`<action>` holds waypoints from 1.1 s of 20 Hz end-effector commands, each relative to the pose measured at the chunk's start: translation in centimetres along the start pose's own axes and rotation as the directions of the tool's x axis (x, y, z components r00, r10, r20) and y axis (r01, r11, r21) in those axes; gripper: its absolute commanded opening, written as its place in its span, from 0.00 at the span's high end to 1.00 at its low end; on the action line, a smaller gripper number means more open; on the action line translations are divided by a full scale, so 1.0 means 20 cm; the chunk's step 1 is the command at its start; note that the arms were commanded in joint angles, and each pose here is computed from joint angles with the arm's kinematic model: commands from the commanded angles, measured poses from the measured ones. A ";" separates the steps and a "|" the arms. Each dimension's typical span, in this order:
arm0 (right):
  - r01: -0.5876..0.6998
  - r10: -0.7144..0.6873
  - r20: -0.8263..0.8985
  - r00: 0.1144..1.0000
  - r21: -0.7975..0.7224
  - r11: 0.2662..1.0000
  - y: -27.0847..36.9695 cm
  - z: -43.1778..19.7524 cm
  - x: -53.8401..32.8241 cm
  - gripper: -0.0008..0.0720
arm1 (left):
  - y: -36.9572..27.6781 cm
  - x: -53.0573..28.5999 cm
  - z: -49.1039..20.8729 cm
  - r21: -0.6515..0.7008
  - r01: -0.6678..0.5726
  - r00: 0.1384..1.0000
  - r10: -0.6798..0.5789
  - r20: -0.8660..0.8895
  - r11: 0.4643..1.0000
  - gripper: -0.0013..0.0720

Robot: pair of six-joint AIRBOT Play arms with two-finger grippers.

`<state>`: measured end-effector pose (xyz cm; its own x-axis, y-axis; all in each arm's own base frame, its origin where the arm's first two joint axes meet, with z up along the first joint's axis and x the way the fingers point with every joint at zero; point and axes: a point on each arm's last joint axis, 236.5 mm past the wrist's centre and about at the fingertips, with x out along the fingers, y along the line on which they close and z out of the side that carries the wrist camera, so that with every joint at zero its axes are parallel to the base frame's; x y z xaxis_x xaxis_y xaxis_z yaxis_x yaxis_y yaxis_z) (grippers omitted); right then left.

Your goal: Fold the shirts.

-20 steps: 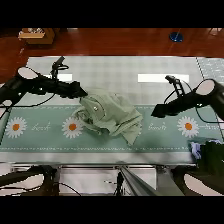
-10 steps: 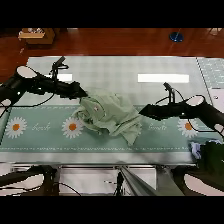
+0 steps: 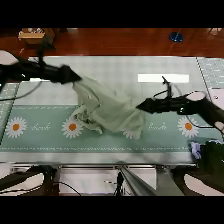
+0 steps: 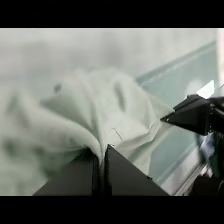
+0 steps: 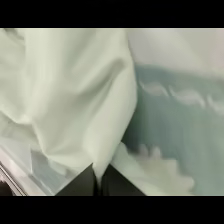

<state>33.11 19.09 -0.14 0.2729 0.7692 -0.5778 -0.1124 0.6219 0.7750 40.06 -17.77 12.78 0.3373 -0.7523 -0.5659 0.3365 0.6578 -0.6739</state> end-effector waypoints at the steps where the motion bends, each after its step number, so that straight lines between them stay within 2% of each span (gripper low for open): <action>1: -0.032 0.073 0.238 0.968 -0.172 0.985 0.35 0.28 -0.45 0.96 | -0.44 -0.48 0.35 0.159 0.039 0.964 -0.079 0.253 0.986 0.93; 4: 0.019 0.157 0.449 0.880 -0.364 0.931 0.80 0.40 -0.90 0.96 | -0.92 -0.93 0.46 0.331 0.009 0.885 -0.161 0.437 0.944 0.93; 8: 0.106 0.301 0.586 0.752 -0.558 0.823 1.36 0.33 -1.34 0.96 | -1.47 -1.32 0.37 0.509 -0.012 0.777 -0.313 0.547 0.860 0.93; 11: 0.122 0.372 0.626 0.685 -0.602 0.789 1.59 0.27 -1.53 0.96 | -1.76 -1.49 0.25 0.591 0.083 0.698 -0.470 0.541 0.803 0.93; 14: 0.126 0.408 0.610 0.679 -0.645 0.754 1.73 0.19 -1.61 0.96 | -1.85 -1.50 0.15 0.623 0.140 0.704 -0.520 0.484 0.770 0.93; 16: 0.107 0.389 0.567 0.726 -0.652 0.750 1.71 0.13 -1.56 0.96 | -1.75 -1.40 0.10 0.613 0.101 0.785 -0.442 0.435 0.783 0.93; 18: 0.124 0.262 0.494 0.829 -0.619 0.775 1.55 0.07 -1.43 0.96 | -1.48 -1.27 0.06 0.518 -0.012 0.890 -0.227 0.395 0.855 0.93; 19: 0.156 0.166 0.449 0.878 -0.595 0.788 1.43 0.05 -1.37 0.96 | -1.32 -1.21 0.04 0.477 -0.087 0.925 -0.108 0.365 0.874 0.93; 20: 0.193 0.066 0.405 0.912 -0.563 0.803 1.29 0.04 -1.31 0.96 | -1.17 -1.17 0.01 0.434 -0.152 0.943 -0.001 0.332 0.888 0.93; 22: 0.223 -0.035 0.356 0.934 -0.502 0.836 1.08 0.07 -1.21 0.96 | -0.92 -1.10 -0.01 0.349 -0.236 0.952 0.145 0.269 0.907 0.93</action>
<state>24.98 15.24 36.93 0.6600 0.7001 -0.2725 -0.5938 0.7084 0.3817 24.69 -16.89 44.38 0.5987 -0.7560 -0.2646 0.6810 0.6543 -0.3287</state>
